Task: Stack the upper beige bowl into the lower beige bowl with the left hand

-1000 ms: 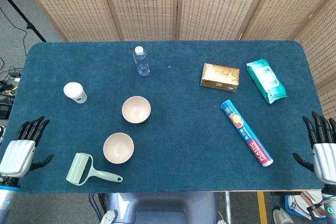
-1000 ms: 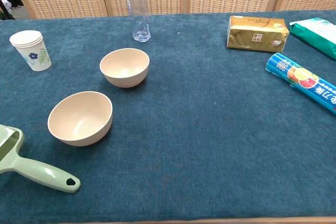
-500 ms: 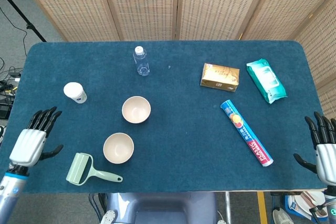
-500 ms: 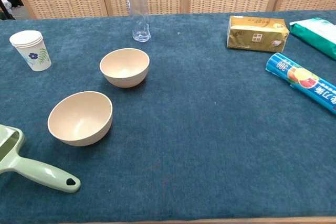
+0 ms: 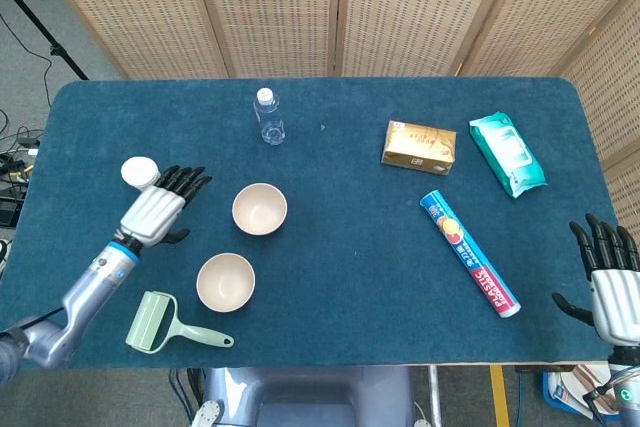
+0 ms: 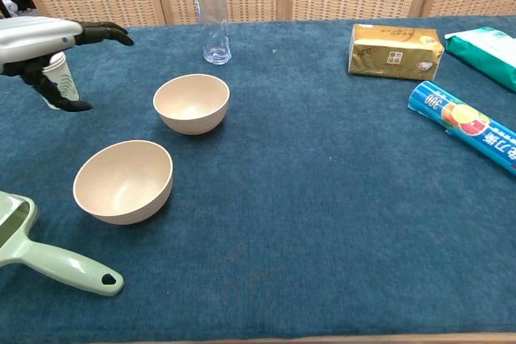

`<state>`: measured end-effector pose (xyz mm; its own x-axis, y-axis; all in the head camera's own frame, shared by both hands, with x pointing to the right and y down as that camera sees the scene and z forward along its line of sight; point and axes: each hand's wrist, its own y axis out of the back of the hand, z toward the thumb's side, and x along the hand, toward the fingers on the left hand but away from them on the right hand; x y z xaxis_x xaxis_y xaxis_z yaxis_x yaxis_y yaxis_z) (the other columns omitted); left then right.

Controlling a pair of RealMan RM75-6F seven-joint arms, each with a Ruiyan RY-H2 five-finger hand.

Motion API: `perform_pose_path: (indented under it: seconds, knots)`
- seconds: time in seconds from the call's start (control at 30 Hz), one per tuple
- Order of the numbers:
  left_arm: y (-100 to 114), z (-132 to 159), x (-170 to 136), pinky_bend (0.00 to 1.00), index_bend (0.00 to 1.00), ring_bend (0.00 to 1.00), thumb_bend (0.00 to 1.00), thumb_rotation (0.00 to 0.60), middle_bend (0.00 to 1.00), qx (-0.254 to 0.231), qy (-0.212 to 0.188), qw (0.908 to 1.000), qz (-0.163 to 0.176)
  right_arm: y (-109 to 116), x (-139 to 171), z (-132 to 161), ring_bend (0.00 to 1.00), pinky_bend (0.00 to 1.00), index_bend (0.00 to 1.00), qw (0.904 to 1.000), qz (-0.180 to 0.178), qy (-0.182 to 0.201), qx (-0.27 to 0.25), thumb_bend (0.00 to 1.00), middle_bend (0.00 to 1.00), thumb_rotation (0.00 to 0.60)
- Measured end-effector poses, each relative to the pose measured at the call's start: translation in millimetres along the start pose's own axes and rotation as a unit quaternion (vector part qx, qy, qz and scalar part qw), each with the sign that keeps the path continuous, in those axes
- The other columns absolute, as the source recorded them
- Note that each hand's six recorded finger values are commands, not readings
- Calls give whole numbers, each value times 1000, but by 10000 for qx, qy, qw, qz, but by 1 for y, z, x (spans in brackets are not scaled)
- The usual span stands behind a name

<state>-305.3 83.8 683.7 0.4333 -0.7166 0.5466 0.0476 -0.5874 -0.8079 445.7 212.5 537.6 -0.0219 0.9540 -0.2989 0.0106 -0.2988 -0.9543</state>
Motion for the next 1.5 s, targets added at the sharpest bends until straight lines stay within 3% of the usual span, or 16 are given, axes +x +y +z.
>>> perform_pose_path:
  seconds: [0.27,0.53,0.87,1.27,1.5]
  knots:
    - [-8,37,36,0,399,0,297,600,0,-73,-311,9995,33,-4,-2,-3,0,0,0,9999,58,-92,4,0,0,600]
    - [-14,44,40,0,419,0,310,600,0,234,-267,9994,13,-6,-4,-5,0,0,0,9999,89,-118,-9,0,0,600]
    - [-23,53,45,0,484,0,321,600,0,290,-289,9991,-85,-7,-3,-3,0,0,0,9999,119,-66,-29,0,0,600]
    - [-31,57,52,0,715,0,431,600,0,392,-151,9990,-171,-7,-3,-4,0,0,0,9999,132,-85,-44,0,0,600]
    - [-33,56,50,0,751,0,448,600,0,404,-89,9990,-181,-7,-2,-2,0,0,0,9999,140,-65,-47,0,0,600]
